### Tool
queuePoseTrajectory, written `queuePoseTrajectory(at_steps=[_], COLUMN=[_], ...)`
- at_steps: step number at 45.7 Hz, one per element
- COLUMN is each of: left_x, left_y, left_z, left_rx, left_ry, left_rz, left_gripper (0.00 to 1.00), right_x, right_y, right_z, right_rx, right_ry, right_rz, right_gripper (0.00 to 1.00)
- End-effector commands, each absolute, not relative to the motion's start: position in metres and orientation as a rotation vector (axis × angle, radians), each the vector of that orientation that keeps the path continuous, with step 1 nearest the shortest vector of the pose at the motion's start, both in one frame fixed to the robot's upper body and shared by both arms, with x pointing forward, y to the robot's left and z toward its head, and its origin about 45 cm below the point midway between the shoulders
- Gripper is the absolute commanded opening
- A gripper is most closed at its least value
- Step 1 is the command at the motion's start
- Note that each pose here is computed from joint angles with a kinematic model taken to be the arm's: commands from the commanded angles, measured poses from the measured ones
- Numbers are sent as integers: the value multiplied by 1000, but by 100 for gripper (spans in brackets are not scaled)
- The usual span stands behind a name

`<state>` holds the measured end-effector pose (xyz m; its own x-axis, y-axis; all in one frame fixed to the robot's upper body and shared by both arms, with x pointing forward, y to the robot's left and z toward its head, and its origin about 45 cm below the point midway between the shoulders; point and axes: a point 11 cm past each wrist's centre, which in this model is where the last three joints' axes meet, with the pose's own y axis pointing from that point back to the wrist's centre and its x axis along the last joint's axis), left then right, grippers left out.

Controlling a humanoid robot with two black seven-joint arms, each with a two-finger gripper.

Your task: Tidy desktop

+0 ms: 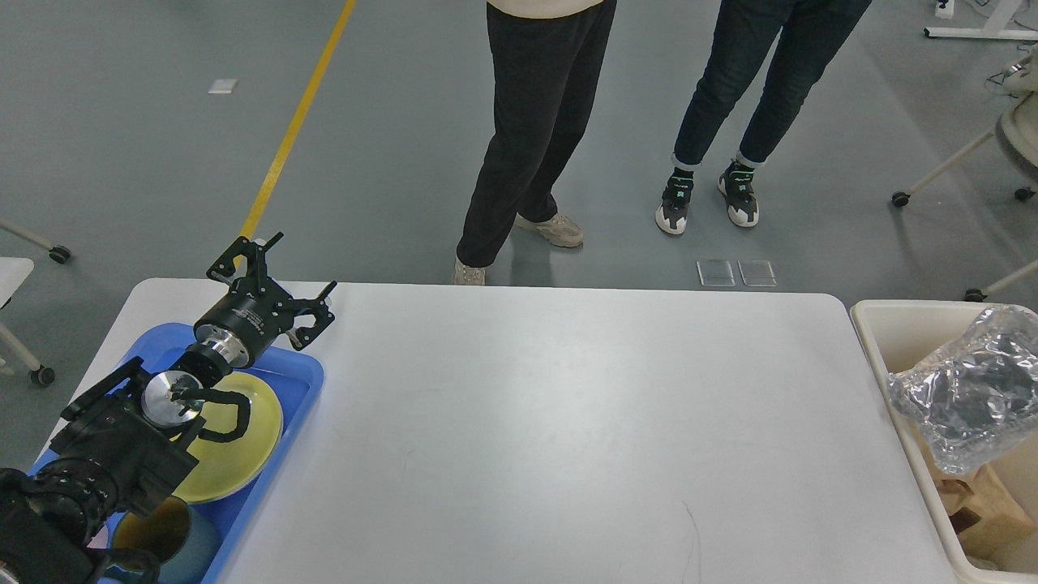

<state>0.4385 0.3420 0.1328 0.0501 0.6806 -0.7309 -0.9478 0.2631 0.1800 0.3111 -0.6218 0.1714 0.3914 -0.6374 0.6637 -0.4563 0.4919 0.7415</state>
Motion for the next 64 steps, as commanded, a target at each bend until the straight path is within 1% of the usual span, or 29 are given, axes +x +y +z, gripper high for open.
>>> queuePoseTrajectory(at_steps=[1,14,19,21,24,30,41,49,53,58,64], left_x=[438,439,438,438,438,438,439,438,438,438,439], left_y=[342,342,342,342,342,342,342,342,342,342,342], left_z=[133,133,133,133,133,133,133,133,133,133,133], left_rx=[-399,-401,-399,-399,-399,-399,-400,-399,-399,-399,-401], left_ry=[829,829,829,829,829,829,828,829,829,829,829], left_rz=[1291,1291,1291,1291,1291,1291,1291,1291,1291,1291,1291], left_gripper=[96,96,96,96,96,96,96,96,96,96,96], right_x=[310,310,314,315,318,334,374,399,415,435,455], right_y=[-622,-623,-621,-619,-615,-606,-592,-575,-563,-531,-507], right_z=[171,172,174,173,173,185,225,245,260,256,268], right_rx=[1126,1124,1129,1138,1153,1189,1252,1342,1399,1508,1653], right_ry=[-1235,-1234,-1243,-1240,-1239,-1263,-1367,-1487,-1545,-1581,-1701], right_rz=[-154,-155,-151,-154,-160,-142,-70,-54,-37,-53,-94], right_gripper=[80,82,95,99,99,100,100,100,100,100,100])
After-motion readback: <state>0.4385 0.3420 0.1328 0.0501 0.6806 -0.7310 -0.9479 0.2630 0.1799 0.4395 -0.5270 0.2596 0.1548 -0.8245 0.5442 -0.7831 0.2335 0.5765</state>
